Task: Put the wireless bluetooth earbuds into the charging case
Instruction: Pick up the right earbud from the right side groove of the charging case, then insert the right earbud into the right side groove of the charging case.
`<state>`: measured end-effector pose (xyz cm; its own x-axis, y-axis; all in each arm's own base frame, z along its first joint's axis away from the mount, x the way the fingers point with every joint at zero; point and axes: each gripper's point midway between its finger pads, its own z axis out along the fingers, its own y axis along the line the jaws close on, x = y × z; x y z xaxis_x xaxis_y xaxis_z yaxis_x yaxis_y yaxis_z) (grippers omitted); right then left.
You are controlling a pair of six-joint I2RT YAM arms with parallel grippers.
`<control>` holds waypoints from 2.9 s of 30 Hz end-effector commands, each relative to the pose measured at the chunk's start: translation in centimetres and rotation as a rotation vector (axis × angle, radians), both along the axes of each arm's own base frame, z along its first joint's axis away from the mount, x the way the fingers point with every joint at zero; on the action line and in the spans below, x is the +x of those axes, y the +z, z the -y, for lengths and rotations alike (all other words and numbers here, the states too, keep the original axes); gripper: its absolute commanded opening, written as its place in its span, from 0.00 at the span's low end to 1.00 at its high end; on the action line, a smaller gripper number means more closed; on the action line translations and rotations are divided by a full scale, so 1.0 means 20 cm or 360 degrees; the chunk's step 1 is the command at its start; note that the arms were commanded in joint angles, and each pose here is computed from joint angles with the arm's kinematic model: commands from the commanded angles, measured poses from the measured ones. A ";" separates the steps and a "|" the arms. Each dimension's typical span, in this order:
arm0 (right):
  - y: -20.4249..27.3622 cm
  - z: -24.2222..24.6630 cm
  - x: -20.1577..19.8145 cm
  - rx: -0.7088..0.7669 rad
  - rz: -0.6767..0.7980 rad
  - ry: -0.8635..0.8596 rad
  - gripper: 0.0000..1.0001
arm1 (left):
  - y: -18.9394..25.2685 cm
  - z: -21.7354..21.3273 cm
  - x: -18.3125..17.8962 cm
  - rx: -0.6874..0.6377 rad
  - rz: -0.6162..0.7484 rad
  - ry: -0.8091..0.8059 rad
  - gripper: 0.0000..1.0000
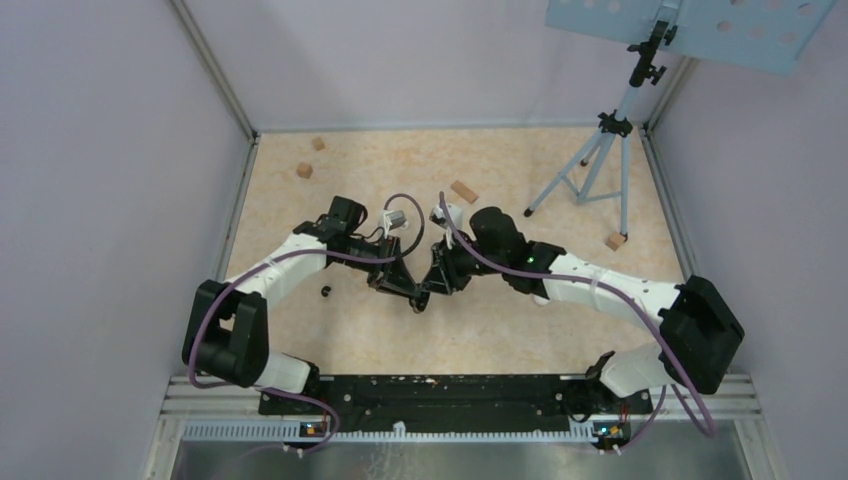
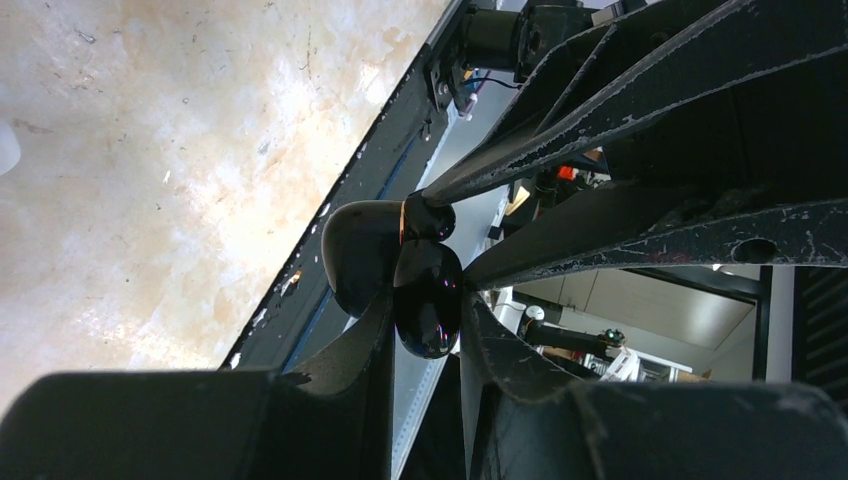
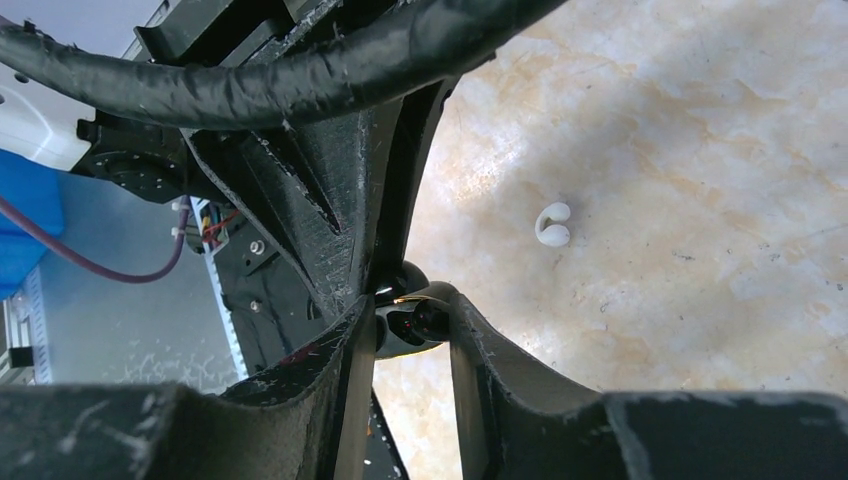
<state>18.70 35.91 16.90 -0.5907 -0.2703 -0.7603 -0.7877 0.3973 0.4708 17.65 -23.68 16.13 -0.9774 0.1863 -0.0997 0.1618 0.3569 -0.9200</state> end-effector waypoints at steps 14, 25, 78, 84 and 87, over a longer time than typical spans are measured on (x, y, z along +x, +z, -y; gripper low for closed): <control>0.03 0.02 0.01 -0.0035 0.0051 -0.0099 0.29 | 0.06 0.02 0.07 -0.0044 0.0104 0.0006 0.00; 0.09 0.02 0.02 0.0048 -0.0031 -0.0207 0.15 | 0.04 0.02 0.07 -0.0009 0.0102 0.0027 0.00; 0.03 0.09 0.16 0.0435 -0.0493 -0.1275 0.05 | 0.07 0.04 0.15 -0.0178 0.0318 0.0416 0.00; 0.03 0.07 0.15 0.0431 -0.0484 -0.1269 0.05 | 0.06 0.05 0.16 -0.0187 0.0293 0.0446 0.00; 0.01 0.07 0.15 0.0418 -0.0485 -0.1270 0.05 | 0.06 0.05 0.16 -0.0192 0.0289 0.0451 0.00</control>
<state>21.49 33.81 16.48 -0.7279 0.4527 -0.5151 -0.1419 0.6354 0.7590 20.40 -24.30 15.98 -0.9702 -0.0995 -0.2211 0.1760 0.3385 -0.9244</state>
